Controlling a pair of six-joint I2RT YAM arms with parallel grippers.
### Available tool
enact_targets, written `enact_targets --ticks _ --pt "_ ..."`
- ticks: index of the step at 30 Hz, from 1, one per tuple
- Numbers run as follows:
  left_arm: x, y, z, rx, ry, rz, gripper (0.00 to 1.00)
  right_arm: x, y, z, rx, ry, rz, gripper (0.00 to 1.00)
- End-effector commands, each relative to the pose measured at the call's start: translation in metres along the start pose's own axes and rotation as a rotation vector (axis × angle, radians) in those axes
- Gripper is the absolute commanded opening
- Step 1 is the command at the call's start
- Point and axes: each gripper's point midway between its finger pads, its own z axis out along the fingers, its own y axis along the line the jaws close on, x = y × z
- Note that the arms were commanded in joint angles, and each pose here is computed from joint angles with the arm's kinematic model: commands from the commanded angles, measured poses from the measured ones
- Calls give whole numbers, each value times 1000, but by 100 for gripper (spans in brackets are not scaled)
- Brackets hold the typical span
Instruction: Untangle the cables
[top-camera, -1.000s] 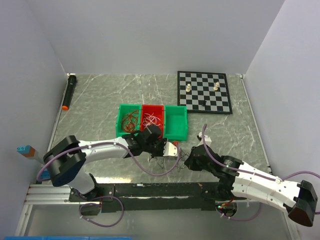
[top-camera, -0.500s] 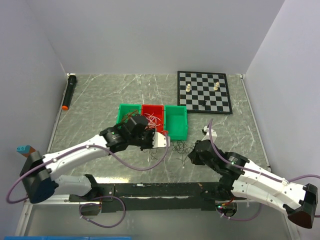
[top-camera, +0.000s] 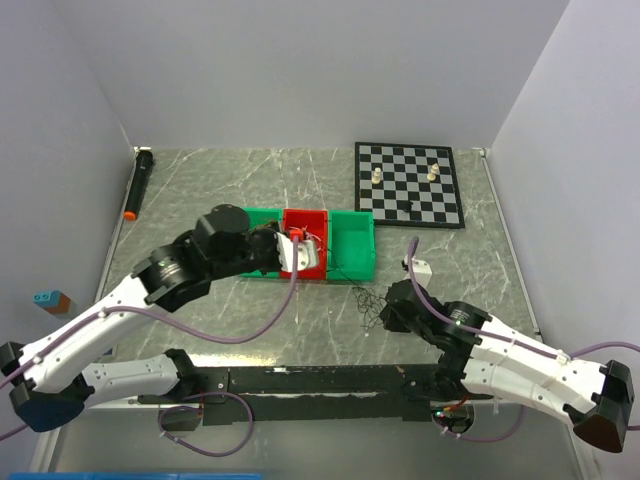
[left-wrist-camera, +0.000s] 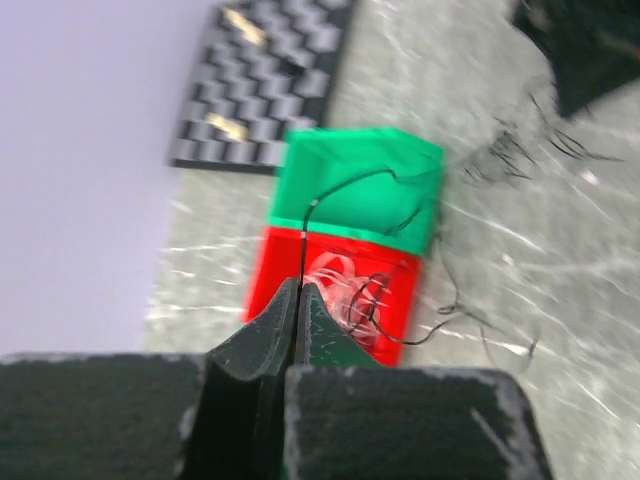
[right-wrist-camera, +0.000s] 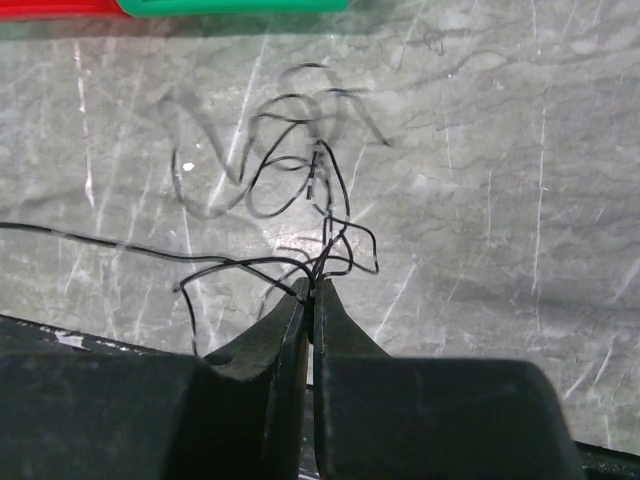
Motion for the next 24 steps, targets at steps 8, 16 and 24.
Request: enact_targets --ticks 8,16,24 --pt "-105 154 -97 -702 -263 -28 1 7 12 9 -16 50 32 0" --pt "-176 229 -201 -1159 -453 86 1 15 9 15 21 89 28 0" --pt "-215 251 -246 -1255 -533 112 2 28 5 19 47 143 25 5"
